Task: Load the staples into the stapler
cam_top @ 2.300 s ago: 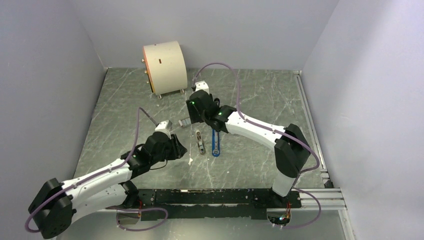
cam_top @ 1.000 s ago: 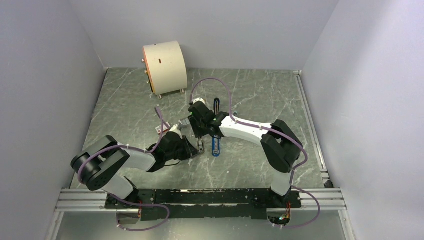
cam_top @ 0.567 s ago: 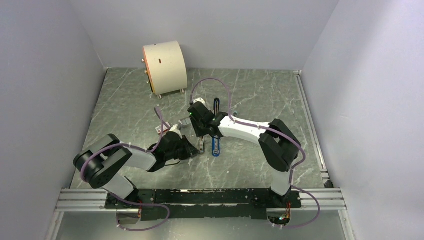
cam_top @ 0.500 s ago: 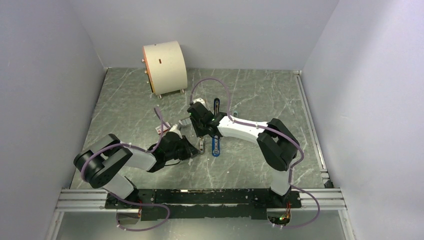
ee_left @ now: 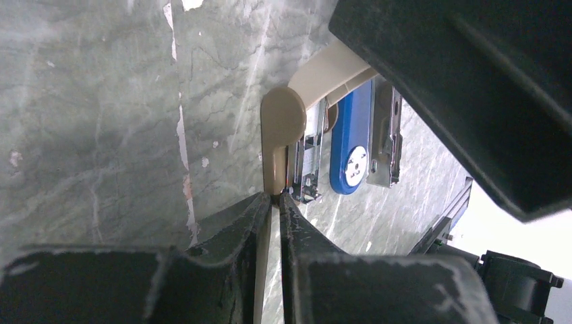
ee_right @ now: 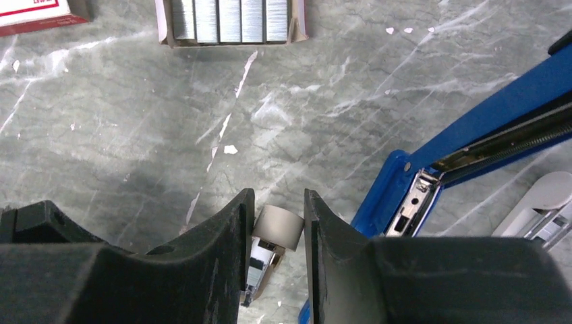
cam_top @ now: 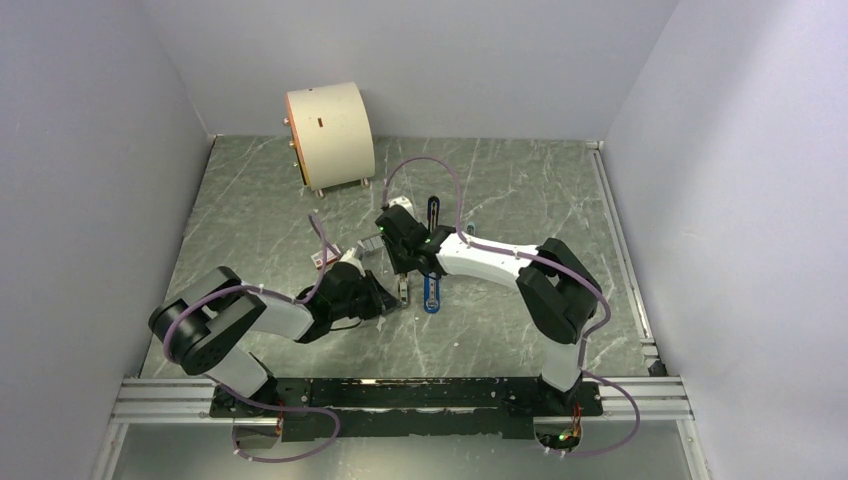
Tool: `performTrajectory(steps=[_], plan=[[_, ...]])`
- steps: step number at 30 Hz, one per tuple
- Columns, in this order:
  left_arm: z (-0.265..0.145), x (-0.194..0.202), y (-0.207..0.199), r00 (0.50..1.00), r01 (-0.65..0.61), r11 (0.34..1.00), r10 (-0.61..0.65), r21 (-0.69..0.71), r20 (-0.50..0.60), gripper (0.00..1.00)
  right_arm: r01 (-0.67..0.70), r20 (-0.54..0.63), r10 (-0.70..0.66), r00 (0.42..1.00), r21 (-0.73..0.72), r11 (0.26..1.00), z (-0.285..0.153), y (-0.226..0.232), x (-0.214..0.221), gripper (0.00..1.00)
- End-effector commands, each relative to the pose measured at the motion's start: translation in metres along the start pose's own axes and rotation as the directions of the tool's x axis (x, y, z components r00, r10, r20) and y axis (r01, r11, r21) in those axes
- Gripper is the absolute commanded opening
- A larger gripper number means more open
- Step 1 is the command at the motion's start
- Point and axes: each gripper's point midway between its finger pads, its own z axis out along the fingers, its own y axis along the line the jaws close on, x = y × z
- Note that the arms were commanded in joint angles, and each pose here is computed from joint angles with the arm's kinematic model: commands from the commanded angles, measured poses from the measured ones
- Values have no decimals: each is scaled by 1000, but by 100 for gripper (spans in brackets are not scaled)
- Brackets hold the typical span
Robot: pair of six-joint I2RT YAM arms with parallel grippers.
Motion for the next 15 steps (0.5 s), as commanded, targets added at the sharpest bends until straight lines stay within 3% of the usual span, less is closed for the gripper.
performTrajectory(steps=[1,15], plan=[[1,18,43,996,-44,985,31,-166,-80,17,21,11,-21,1000,4,1000,-14,2,11,28],[3,21,56,995,-49,972,29,-228,-92,17,36,77,-41,996,76,996,-28,-1,19,29]])
